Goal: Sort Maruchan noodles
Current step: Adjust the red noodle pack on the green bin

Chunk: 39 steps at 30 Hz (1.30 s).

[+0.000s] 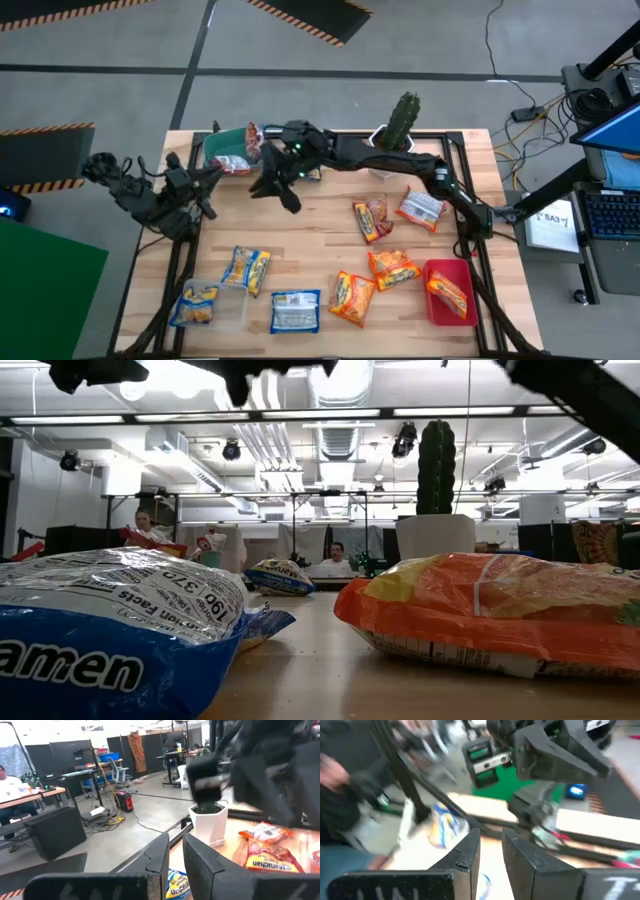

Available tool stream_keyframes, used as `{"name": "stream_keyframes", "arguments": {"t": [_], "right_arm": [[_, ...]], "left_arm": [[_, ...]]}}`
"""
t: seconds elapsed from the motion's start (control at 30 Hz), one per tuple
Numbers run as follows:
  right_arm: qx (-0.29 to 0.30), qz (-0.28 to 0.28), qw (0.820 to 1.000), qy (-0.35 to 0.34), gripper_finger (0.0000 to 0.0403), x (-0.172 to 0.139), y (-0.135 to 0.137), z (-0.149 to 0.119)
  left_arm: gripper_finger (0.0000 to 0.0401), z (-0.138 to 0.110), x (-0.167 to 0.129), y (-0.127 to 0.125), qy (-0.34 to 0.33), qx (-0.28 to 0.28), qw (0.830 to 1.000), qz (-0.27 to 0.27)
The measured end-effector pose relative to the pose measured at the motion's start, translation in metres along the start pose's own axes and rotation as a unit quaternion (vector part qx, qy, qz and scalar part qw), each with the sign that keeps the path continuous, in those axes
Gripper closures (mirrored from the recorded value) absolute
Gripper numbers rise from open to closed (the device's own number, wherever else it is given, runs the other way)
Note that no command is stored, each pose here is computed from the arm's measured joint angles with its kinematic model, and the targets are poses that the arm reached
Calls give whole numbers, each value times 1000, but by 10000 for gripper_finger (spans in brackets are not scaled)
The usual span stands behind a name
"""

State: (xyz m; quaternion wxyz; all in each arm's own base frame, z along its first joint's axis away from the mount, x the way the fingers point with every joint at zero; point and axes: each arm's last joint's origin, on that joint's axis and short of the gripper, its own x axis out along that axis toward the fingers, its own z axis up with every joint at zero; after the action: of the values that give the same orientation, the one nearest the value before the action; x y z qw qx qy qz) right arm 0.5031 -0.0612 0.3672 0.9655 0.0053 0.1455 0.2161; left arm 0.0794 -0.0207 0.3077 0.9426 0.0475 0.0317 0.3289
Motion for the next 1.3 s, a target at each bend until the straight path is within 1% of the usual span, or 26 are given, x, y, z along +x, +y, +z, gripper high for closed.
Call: {"name": "stream_keyframes", "arguments": {"t": [0.1,0.27,0.4,0.5,0.57,0.67,0.77,0.93,1.1,1.2,1.3], "right_arm": [[-6,6,1000,29,335,-10,16,6],[-7,0,999,52,335,-32,28,13],[-7,-7,999,52,335,-46,39,12],[-11,-41,998,48,335,-54,50,6],[-13,-55,998,42,335,-62,59,1],[-23,-53,998,18,335,-76,76,-7],[-28,-65,997,-3,335,-90,90,-20],[-46,-99,993,-37,335,-123,110,-43],[-75,-104,989,-70,335,-152,128,-70],[-86,-108,987,-86,335,-166,137,-84],[-96,-129,983,-85,335,-178,143,-98]], "left_arm": [[365,-1,2,-7,5,16,1000,0],[365,4,5,-15,8,26,1000,0],[365,9,6,-19,10,30,999,1],[365,9,7,-23,12,38,999,1],[365,10,8,-25,13,40,999,1],[365,9,8,-27,14,39,999,1],[365,9,9,-27,15,14,1000,2],[365,8,9,-28,15,-61,998,6],[365,5,11,-31,5,-120,990,69],[365,6,12,-32,1,-142,987,81],[365,11,14,-30,-2,-164,982,92]]}}
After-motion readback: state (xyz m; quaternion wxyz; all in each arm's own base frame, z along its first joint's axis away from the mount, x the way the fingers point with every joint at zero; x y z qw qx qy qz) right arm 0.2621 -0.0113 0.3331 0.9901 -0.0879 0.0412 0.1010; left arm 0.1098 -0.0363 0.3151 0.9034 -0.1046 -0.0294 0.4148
